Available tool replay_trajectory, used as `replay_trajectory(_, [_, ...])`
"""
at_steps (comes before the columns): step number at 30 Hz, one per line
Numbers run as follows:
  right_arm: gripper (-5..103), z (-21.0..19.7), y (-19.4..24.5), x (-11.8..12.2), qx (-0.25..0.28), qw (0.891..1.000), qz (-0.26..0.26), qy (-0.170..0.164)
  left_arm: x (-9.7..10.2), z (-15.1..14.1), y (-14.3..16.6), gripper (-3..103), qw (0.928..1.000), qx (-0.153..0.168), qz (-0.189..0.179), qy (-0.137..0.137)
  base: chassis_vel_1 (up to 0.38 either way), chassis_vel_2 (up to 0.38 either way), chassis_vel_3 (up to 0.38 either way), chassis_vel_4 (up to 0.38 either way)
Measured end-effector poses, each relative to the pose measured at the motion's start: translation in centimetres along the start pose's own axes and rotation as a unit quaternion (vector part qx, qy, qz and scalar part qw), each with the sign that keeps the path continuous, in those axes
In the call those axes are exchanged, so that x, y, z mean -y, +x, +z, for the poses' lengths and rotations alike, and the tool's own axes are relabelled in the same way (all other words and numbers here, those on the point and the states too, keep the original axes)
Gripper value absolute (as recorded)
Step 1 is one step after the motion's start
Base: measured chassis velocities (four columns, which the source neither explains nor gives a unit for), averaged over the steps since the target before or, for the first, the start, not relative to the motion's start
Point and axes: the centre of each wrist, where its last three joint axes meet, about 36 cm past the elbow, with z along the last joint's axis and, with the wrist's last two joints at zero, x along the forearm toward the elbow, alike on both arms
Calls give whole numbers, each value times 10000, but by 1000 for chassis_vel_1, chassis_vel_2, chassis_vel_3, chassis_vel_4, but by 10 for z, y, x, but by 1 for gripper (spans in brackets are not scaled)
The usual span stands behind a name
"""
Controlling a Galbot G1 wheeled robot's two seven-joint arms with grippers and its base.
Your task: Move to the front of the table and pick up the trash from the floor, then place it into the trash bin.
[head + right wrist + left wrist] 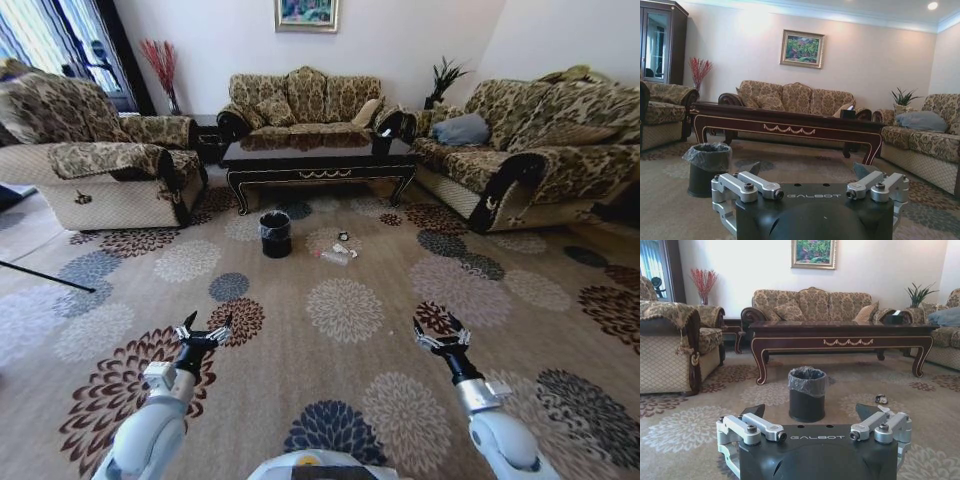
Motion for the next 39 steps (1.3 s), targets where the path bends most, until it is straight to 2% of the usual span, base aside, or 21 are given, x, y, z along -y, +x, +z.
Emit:
replay_trajectory(7, [100, -1, 2, -1, -14, 10000, -7, -32, 1, 6, 3, 100, 10000, -93, 12, -20, 0, 0, 0, 0])
replay_trajectory(39, [100, 6, 13, -8, -194, 9996, 27, -217, 5, 5, 8, 100, 10000, -55, -17, 19, 0, 0, 0, 0])
